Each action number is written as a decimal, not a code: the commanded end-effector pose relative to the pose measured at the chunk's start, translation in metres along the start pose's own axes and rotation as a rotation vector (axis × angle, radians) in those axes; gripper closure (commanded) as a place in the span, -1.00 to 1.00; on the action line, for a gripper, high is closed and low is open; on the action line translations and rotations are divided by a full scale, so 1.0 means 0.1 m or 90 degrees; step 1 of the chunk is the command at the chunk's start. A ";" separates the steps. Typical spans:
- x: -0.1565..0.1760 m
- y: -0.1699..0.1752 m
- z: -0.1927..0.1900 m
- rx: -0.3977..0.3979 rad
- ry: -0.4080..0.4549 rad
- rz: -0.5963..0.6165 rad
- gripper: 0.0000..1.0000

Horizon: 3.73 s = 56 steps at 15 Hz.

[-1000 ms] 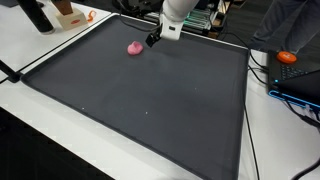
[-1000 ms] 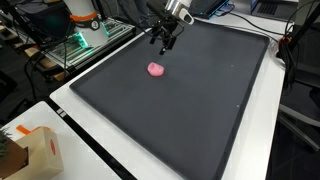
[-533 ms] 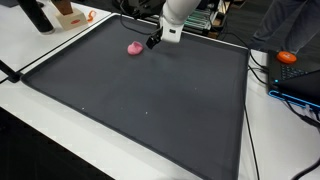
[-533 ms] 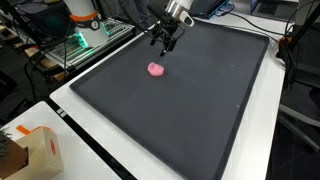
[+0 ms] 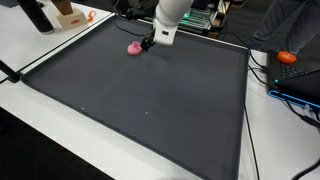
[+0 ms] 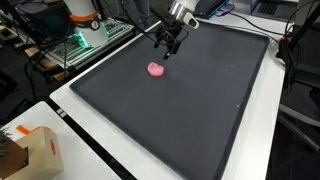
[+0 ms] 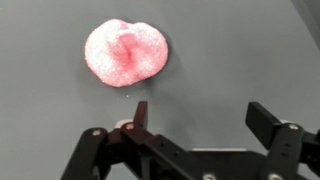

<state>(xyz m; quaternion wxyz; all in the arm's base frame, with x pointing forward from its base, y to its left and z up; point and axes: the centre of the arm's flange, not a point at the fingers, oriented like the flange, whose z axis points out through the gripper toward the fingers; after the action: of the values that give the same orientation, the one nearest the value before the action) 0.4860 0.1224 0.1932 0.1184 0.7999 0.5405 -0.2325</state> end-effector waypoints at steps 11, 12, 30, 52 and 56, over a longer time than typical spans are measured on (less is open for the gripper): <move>-0.15 0.76 0.06 0.109 0.081 0.274 -1.00; -0.17 0.81 0.06 0.121 0.088 0.303 -1.00; -1.33 1.58 0.45 0.334 0.148 0.862 -1.00; -2.33 1.09 1.09 0.772 0.037 1.424 -1.00; -2.42 0.97 1.21 0.835 0.044 1.494 -1.00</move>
<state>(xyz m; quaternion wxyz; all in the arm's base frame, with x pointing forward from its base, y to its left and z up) 0.4939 -0.1634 0.2023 -0.1496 0.7348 -0.6302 -0.2013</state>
